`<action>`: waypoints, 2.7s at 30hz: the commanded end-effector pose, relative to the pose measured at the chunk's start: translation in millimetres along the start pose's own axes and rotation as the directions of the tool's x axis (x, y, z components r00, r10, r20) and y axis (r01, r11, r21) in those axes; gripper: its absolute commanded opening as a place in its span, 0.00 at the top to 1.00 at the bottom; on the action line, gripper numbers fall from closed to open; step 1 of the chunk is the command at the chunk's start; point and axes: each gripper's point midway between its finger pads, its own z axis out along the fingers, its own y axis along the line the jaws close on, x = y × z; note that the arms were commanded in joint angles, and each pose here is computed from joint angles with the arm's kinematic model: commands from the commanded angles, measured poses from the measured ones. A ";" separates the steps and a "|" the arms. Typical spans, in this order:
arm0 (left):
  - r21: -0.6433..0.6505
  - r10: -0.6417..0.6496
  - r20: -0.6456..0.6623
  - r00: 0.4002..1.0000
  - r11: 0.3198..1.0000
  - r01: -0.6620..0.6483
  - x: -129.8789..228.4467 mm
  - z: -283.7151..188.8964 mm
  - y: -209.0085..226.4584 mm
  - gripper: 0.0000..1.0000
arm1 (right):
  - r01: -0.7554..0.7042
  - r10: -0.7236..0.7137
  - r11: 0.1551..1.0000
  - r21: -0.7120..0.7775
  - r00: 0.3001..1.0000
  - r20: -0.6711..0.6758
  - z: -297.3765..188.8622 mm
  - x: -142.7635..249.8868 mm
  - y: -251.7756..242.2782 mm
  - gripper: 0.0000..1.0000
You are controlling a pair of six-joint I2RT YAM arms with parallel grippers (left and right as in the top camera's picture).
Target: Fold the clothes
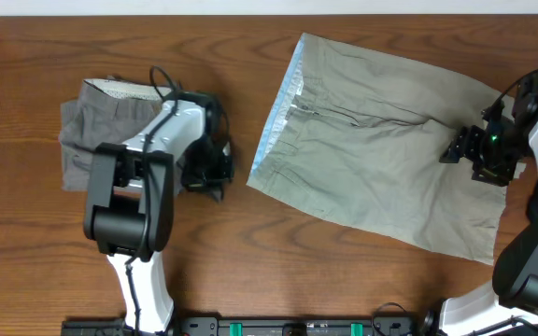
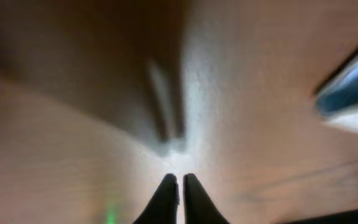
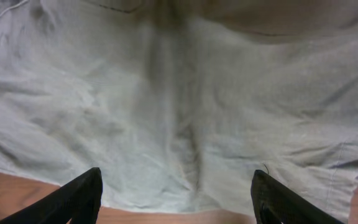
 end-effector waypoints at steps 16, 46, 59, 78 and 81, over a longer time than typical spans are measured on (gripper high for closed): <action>0.129 0.233 0.154 0.960 0.959 -0.253 -29.0 15.1 -78.8 0.68 | -0.021 0.021 1.000 -0.006 1.000 -0.023 18.2 6.9 -6.9 0.25; -0.244 -0.256 -0.037 0.966 0.940 0.239 20.7 -3.5 54.7 0.94 | -0.170 0.176 0.984 -0.048 0.930 0.323 91.4 -45.0 -30.4 0.99; -0.239 -0.284 -0.033 0.958 0.933 0.268 19.8 -6.3 66.0 0.87 | -0.277 0.296 0.954 -0.111 0.835 0.464 102.2 -93.4 -38.2 0.99; -0.219 -0.274 0.009 0.962 0.938 0.269 15.7 -24.1 61.1 0.43 | -0.357 0.366 0.928 -0.104 0.831 0.419 139.5 -98.7 -49.4 0.99; -0.187 -0.268 0.035 0.963 0.945 0.270 15.1 -36.5 54.4 0.42 | -0.406 0.423 0.904 -0.131 0.814 0.398 160.7 -110.1 -51.6 0.99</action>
